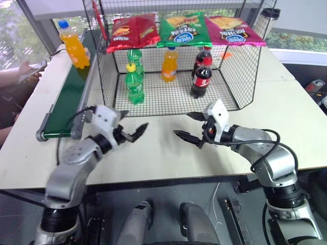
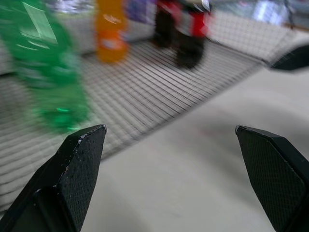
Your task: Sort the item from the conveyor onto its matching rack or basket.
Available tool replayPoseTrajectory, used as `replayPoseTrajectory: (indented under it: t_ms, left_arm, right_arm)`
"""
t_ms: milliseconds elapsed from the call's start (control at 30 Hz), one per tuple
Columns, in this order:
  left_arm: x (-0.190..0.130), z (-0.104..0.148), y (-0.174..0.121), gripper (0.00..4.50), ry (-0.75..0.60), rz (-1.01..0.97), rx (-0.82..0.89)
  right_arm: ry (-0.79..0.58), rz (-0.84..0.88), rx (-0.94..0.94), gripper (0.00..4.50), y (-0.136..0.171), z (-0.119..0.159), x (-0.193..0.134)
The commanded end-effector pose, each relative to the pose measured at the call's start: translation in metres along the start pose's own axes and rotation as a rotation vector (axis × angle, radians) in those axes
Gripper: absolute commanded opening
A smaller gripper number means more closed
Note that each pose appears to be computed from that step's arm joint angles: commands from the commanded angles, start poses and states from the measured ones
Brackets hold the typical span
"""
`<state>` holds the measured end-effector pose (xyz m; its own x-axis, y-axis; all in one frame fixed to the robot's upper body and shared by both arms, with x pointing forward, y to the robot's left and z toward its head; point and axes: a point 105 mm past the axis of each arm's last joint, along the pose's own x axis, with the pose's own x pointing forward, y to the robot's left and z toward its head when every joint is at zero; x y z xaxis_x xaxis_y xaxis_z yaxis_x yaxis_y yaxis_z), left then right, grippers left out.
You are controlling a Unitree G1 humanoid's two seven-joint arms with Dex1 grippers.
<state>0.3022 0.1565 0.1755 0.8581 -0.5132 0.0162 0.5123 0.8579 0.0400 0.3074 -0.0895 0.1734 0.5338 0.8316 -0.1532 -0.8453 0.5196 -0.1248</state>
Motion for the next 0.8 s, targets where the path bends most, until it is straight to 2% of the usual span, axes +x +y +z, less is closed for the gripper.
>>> replayPoseTrajectory:
  t_ms: [33, 233, 400, 600, 800]
  left_arm:
    - [-0.025, 0.014, 0.032, 4.50, -0.028, 0.133, -0.051]
    - [-0.062, 0.019, 0.090, 4.50, -0.022, 0.363, -0.051]
    - [-0.087, 0.015, 0.125, 4.50, -0.015, 0.541, 0.006]
    - [-0.095, -0.004, 0.135, 4.50, 0.008, 0.601, 0.000]
    - [-0.096, -0.009, 0.145, 4.50, 0.005, 0.637, 0.009]
  right_arm:
    - [-0.086, 0.111, -0.046, 4.48, 0.017, 0.032, -0.003]
    - [-0.123, 0.219, -0.067, 4.48, 0.029, 0.051, 0.002]
    - [-0.137, 0.267, -0.080, 4.48, 0.035, 0.055, 0.007]
    - [-0.126, 0.280, -0.091, 4.48, 0.038, 0.052, 0.010]
    - [-0.117, 0.270, -0.095, 4.48, 0.037, 0.047, 0.010]
